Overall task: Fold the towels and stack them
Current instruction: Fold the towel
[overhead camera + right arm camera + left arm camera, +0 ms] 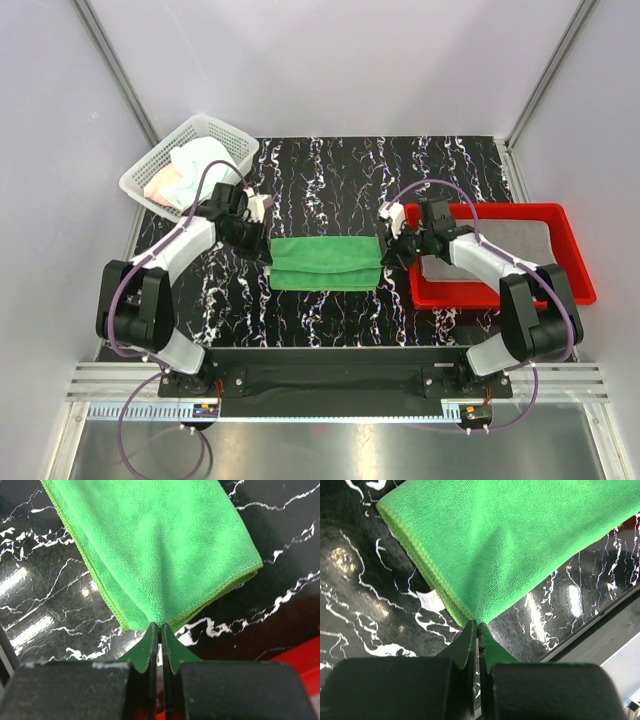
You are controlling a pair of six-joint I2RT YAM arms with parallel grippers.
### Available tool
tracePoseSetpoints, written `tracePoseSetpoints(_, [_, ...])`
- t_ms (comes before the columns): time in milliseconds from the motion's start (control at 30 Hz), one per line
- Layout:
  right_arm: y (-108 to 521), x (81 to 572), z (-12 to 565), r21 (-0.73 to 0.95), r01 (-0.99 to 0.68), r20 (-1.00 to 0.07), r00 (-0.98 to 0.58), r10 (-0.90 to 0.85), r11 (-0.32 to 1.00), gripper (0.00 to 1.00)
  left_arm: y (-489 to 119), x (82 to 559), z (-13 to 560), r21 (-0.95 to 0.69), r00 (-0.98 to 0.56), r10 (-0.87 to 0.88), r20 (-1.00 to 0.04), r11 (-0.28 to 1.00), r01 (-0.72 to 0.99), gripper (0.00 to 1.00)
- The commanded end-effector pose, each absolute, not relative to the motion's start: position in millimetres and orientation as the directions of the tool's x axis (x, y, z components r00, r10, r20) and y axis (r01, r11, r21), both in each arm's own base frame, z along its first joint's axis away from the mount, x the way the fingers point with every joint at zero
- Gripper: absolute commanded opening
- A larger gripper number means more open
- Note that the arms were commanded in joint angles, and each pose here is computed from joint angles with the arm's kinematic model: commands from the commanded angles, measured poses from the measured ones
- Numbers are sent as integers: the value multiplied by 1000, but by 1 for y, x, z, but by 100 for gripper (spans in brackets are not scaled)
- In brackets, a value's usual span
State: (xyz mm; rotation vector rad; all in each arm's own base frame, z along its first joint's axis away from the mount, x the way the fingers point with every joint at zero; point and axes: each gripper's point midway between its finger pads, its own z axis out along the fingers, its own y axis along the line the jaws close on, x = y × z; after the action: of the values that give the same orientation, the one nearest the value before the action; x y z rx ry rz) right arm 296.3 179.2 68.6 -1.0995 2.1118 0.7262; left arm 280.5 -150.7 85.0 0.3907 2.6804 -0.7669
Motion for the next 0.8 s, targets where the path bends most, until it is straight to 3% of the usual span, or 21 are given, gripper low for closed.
tracePoseSetpoints(0, [178,295,86,139,-849,-770,-416,-484,510,0,-150,285,103,-435,-879,147,-453,825,362,0])
tracePoseSetpoints(133, [176,288,85,150,-845,-753,-435,-495,514,1,-150,283,103,-443,-887,135,-441,827,347,0])
tracePoseSetpoints(167, [176,284,84,160,-844,-743,-445,-500,512,3,-146,283,100,-424,-891,125,-436,845,326,4])
tracePoseSetpoints(233, [178,279,86,169,-849,-737,-446,-508,500,16,-144,282,107,-419,-888,101,-449,853,310,22])
tracePoseSetpoints(300, [181,267,88,203,-858,-726,-455,-516,472,26,-136,282,116,-378,-878,94,-469,877,295,25])
tracePoseSetpoints(333, [182,265,90,211,-860,-722,-458,-519,465,37,-130,284,119,-350,-875,89,-475,894,281,27])
tracePoseSetpoints(467, [186,247,102,269,-865,-708,-476,-522,424,48,-124,295,139,-317,-855,51,-517,916,246,29])
tracePoseSetpoints(567, [191,249,114,278,-864,-720,-477,-503,420,49,-140,300,150,-401,-848,6,-531,880,257,33])
tracePoseSetpoints(767, [196,288,115,314,-706,-672,-638,-377,635,45,-157,291,122,-482,-890,-40,-454,851,207,35])
